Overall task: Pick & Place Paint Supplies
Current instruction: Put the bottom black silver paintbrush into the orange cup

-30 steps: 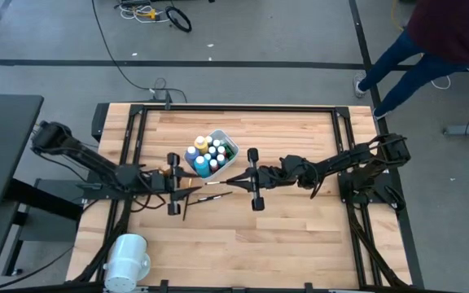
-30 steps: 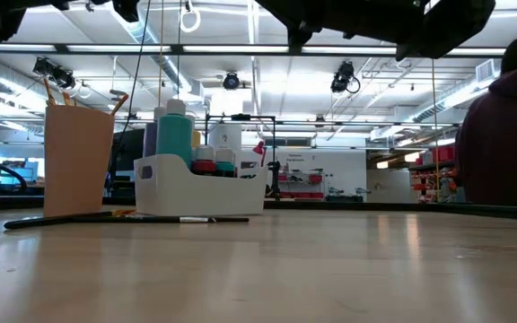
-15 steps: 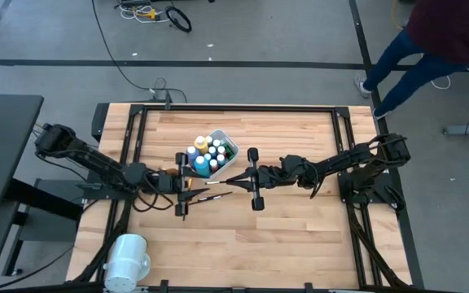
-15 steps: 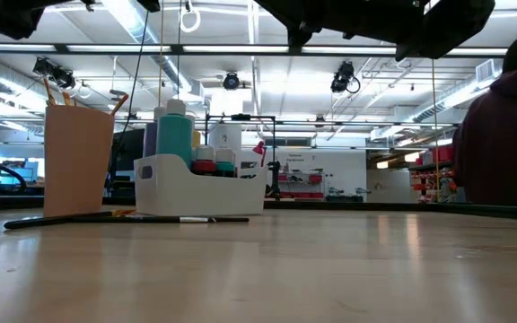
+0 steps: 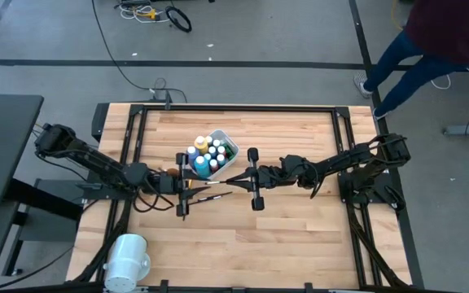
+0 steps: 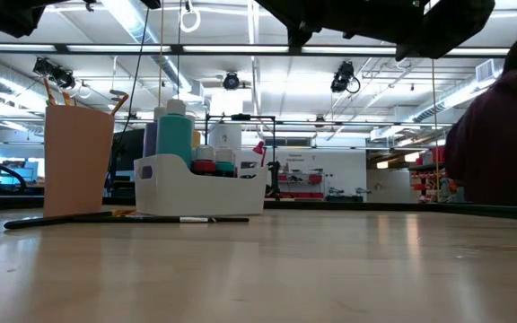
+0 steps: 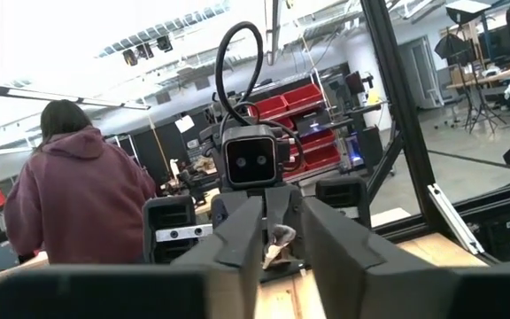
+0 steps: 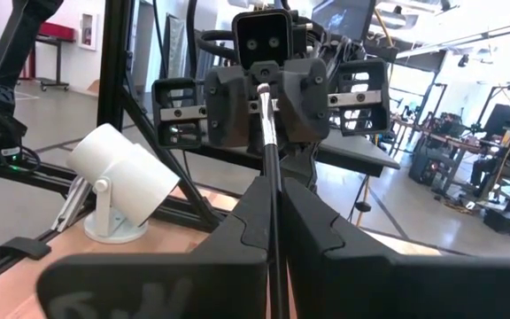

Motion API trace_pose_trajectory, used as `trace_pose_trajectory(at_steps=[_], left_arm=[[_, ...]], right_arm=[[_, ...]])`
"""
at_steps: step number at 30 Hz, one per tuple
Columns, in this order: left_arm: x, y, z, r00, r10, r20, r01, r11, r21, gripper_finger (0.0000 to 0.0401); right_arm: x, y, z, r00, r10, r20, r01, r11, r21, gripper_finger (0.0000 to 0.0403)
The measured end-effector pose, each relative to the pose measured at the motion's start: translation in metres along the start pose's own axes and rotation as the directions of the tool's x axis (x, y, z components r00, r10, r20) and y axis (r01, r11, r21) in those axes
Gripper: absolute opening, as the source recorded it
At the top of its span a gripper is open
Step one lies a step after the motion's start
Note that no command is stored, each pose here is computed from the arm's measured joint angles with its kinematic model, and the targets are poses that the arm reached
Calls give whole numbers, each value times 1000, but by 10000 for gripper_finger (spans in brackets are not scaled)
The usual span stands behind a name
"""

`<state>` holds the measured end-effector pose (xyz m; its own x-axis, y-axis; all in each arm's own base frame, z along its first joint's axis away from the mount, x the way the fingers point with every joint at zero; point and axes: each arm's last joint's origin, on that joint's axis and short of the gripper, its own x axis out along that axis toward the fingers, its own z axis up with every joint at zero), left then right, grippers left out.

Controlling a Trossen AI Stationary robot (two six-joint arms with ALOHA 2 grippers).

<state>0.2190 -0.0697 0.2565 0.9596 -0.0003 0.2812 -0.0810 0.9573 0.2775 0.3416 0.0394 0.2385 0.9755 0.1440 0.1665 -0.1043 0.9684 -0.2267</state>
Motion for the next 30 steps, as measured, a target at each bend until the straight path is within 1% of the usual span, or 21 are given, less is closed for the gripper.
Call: trace_pose_trajectory(at_steps=[4, 6, 8, 11, 15, 20, 23, 25, 27, 29, 30], left_arm=[[0, 0, 0, 1000, 1, 0, -1, 1000, -3, 34], [0, 0, 0, 1000, 1, 2, -1, 1000, -4, 14], [0, 0, 0, 1000, 1, 2, -1, 1000, -4, 13], [0, 0, 0, 1000, 0, -3, 0, 1000, -6, 20], [0, -1, -4, 999, 8, -48, -9, 1000, -6, 11], [-2, 0, -8, 991, 47, -127, -52, 998, -30, 12], [0, 2, -3, 981, 39, -192, -54, 996, -75, 11], [3, 4, 6, 969, 10, -246, -41, 992, -123, 10], [6, 7, 16, 942, -23, -335, -37, 984, -173, 10], [9, 10, 27, 903, -24, -430, -84, 969, -232, 10], [10, 13, 32, 878, -19, -478, -110, 964, -241, 11]], right_arm=[[0, 0, 0, 1000, -1, 0, 1, 1000, -12, 13], [0, 0, 0, 1000, 0, 1, 0, 1000, -21, 14], [0, 0, 0, 1000, -1, 1, 1, 1000, -22, 18], [0, 0, 0, 1000, -4, 0, 4, 1000, -22, 37], [0, -2, 0, 998, -64, -16, 64, 998, -26, 77], [0, -4, -1, 990, -134, -34, 132, 989, -64, 120], [0, -4, -1, 990, -135, -38, 132, 989, -63, 138], [0, -3, -2, 990, -132, -46, 129, 990, -55, 145], [0, -3, -2, 990, -131, -50, 128, 990, -50, 148], [0, -3, -3, 990, -129, -60, 126, 991, -49, 148], [0, -3, -4, 990, -126, -70, 123, 991, -50, 148]])
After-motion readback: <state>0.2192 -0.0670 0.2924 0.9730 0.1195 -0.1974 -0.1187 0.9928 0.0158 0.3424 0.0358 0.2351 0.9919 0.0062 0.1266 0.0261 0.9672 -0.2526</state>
